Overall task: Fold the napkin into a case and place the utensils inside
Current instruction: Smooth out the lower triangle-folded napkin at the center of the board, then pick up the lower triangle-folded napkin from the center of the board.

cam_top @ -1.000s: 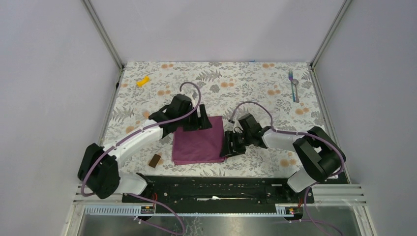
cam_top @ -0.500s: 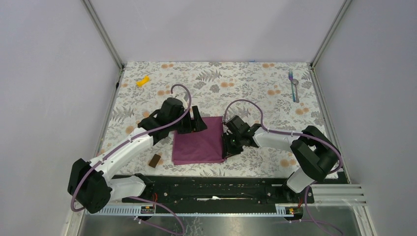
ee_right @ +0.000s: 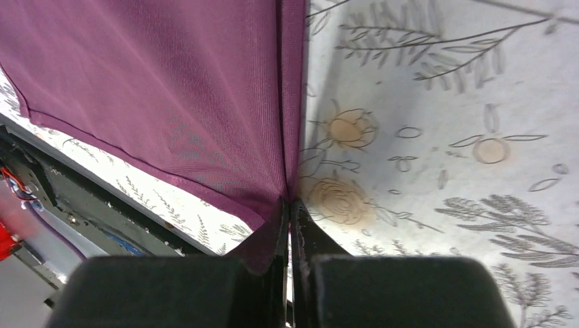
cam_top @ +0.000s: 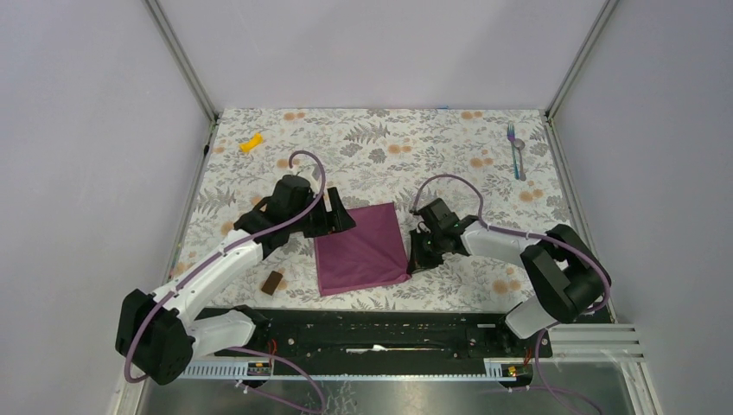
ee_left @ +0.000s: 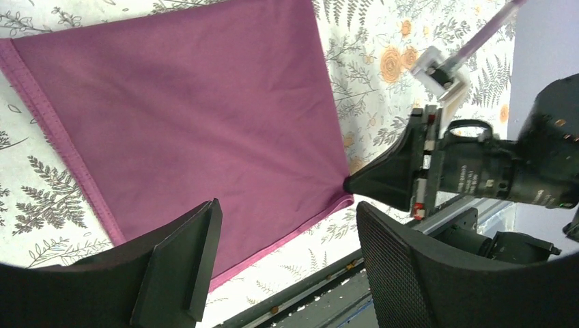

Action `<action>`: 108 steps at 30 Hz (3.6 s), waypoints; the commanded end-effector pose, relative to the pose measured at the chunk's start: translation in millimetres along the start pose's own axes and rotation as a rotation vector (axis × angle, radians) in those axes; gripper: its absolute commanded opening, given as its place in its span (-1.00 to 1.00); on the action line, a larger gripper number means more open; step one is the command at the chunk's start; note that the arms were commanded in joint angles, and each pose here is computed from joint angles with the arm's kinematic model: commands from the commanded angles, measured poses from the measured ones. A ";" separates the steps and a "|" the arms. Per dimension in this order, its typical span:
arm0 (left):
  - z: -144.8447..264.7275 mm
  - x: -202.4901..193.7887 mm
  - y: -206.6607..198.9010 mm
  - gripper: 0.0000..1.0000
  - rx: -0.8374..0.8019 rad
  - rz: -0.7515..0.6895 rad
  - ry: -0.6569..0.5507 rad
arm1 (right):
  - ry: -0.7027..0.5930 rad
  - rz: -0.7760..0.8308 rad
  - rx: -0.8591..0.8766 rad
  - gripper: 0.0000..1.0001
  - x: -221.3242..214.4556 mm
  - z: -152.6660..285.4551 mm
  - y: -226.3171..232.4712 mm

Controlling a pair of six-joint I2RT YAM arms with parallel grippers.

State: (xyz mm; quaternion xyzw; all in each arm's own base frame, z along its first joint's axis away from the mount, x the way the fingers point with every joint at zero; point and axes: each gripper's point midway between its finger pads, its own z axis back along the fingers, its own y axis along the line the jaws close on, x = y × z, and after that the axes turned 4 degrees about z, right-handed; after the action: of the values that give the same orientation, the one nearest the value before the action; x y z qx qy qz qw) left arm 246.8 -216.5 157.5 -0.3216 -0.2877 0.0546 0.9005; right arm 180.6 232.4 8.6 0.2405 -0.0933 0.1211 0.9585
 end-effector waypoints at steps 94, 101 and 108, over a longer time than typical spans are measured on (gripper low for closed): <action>18.0 72.3 54.2 0.66 -0.049 0.167 -0.172 | 0.035 0.567 -0.080 0.99 4.7 28.9 116.6; 26.8 72.5 67.6 0.66 -0.036 0.187 -0.197 | 0.218 0.598 -0.221 0.73 -30.5 20.8 105.1; 25.9 68.1 72.9 0.66 -0.053 0.208 -0.189 | 0.354 0.589 -0.263 -0.05 -42.2 7.5 99.4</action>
State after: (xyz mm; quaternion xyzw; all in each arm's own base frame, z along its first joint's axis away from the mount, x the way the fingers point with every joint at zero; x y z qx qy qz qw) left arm 293.6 -124.7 151.8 -0.3491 -0.3198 0.1860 0.8610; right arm 117.4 311.6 44.2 0.0762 -0.0357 0.4167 0.9051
